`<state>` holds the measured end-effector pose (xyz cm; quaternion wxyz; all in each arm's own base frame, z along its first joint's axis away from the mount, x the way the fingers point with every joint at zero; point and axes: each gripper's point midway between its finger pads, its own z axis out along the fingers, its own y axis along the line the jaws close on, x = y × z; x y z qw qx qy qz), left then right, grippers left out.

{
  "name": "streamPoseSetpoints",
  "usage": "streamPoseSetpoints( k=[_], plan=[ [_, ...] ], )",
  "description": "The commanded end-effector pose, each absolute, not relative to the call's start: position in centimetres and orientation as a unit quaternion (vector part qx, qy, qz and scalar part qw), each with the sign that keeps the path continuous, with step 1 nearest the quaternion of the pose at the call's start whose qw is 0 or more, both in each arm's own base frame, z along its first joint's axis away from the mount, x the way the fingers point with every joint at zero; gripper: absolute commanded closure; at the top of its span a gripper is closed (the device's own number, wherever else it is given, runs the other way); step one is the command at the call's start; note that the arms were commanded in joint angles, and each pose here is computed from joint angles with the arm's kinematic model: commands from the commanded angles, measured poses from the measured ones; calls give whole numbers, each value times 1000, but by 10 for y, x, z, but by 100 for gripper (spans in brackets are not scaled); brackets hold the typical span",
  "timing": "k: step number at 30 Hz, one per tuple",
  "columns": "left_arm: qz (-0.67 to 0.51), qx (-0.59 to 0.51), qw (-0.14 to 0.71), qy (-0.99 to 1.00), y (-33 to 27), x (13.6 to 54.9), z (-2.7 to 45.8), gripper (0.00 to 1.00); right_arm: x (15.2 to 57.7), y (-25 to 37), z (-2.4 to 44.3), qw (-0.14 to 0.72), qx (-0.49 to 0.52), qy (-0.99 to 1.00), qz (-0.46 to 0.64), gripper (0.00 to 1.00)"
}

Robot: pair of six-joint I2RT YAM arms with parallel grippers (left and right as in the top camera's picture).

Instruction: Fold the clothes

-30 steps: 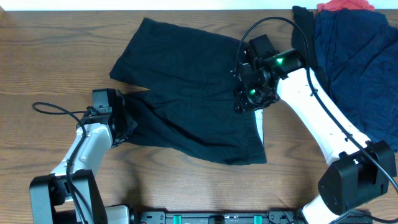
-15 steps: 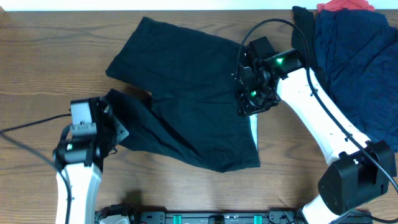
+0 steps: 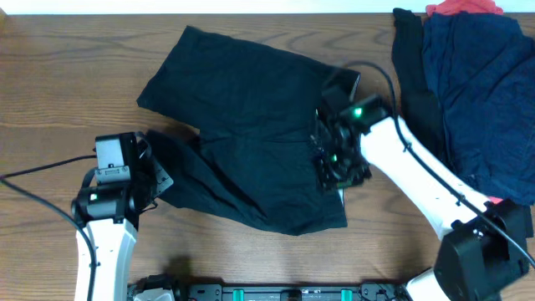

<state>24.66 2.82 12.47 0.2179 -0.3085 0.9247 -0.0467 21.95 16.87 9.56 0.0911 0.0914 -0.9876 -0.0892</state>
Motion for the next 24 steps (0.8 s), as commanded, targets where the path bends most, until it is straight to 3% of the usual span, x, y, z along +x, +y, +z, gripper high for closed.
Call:
streamPoseSetpoints(
  k=[1, 5, 9, 17, 20, 24],
  plan=[
    [-27, -304, 212, 928, 34, 249, 122, 94, 199, 153, 83, 97, 24, -993, -70, 62],
    [-25, -304, 203, 931, 34, 249, 117, 94, 192, 147, 69, 76, 13, -994, -74, 60],
    [-25, -304, 202, 931, 34, 249, 117, 94, 193, 144, 53, 56, 14, -996, -74, 50],
    [-25, -304, 202, 931, 34, 249, 117, 94, 176, 134, 17, 68, -25, -995, -67, 49],
    [-25, -304, 202, 931, 34, 249, 117, 94, 175, 136, 11, 64, -30, -995, -74, 50],
    [-25, -304, 202, 931, 34, 249, 117, 94, 178, 142, 9, 56, -27, -994, -92, 63]
  ],
)
